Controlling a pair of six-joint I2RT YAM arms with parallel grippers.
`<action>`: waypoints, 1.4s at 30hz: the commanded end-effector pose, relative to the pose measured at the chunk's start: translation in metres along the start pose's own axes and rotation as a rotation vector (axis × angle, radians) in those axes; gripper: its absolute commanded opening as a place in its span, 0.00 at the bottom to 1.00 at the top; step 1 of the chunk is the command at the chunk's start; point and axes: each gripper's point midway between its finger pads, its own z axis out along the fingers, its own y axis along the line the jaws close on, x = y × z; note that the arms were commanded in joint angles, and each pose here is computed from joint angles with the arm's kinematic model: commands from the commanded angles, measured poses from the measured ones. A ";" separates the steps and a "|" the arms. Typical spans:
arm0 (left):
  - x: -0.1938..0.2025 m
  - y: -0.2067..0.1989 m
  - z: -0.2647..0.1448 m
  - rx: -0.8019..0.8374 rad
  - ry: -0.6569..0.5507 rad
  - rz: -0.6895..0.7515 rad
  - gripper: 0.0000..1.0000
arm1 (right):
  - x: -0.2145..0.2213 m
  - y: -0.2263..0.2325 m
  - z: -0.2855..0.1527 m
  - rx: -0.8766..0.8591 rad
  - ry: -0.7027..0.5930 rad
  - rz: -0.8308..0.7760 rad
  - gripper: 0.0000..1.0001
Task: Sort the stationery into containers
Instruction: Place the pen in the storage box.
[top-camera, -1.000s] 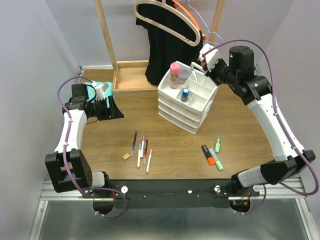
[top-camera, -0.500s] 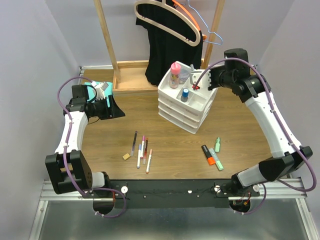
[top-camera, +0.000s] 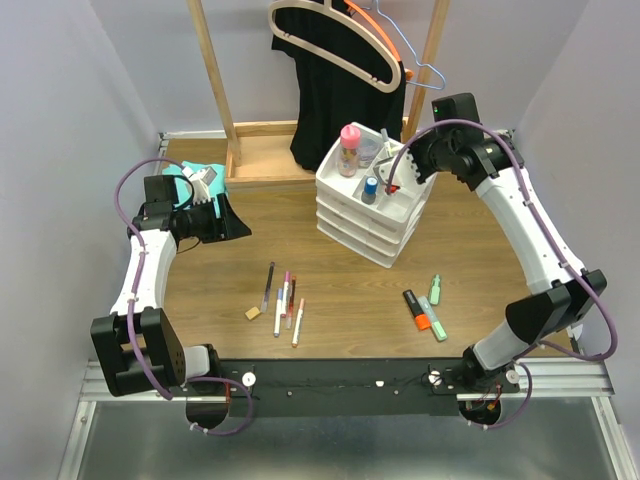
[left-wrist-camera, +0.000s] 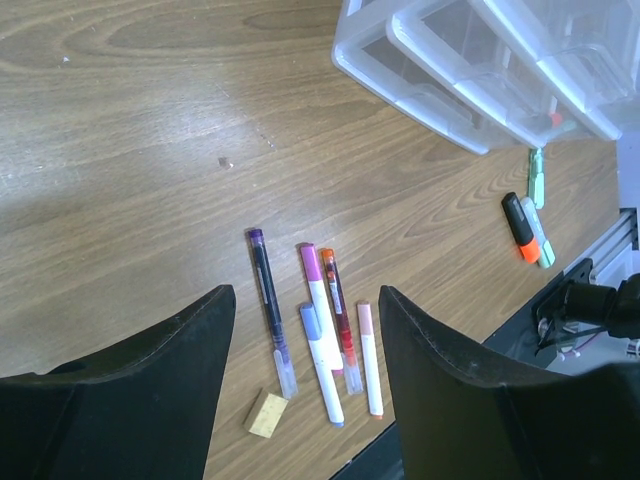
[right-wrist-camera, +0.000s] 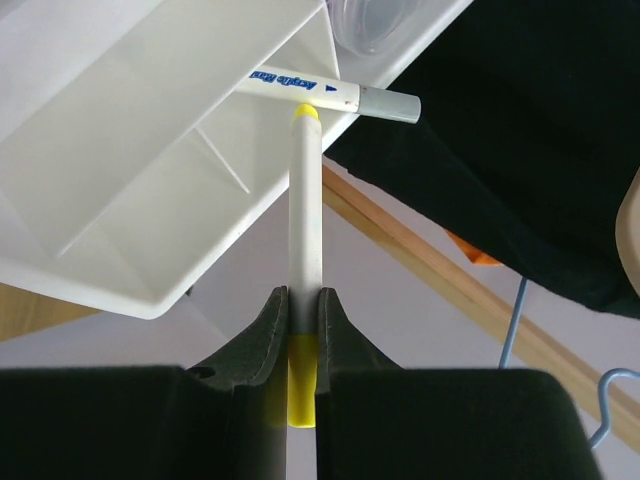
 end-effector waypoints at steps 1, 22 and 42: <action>-0.002 -0.010 -0.001 0.039 -0.029 0.018 0.68 | 0.006 0.005 0.002 -0.059 0.023 -0.136 0.01; -0.002 -0.011 -0.001 0.050 -0.040 0.012 0.69 | 0.009 -0.007 0.018 -0.011 0.060 -0.360 0.33; -0.004 -0.009 0.005 0.066 -0.040 -0.010 0.69 | 0.034 -0.035 -0.065 0.140 0.182 -0.117 0.40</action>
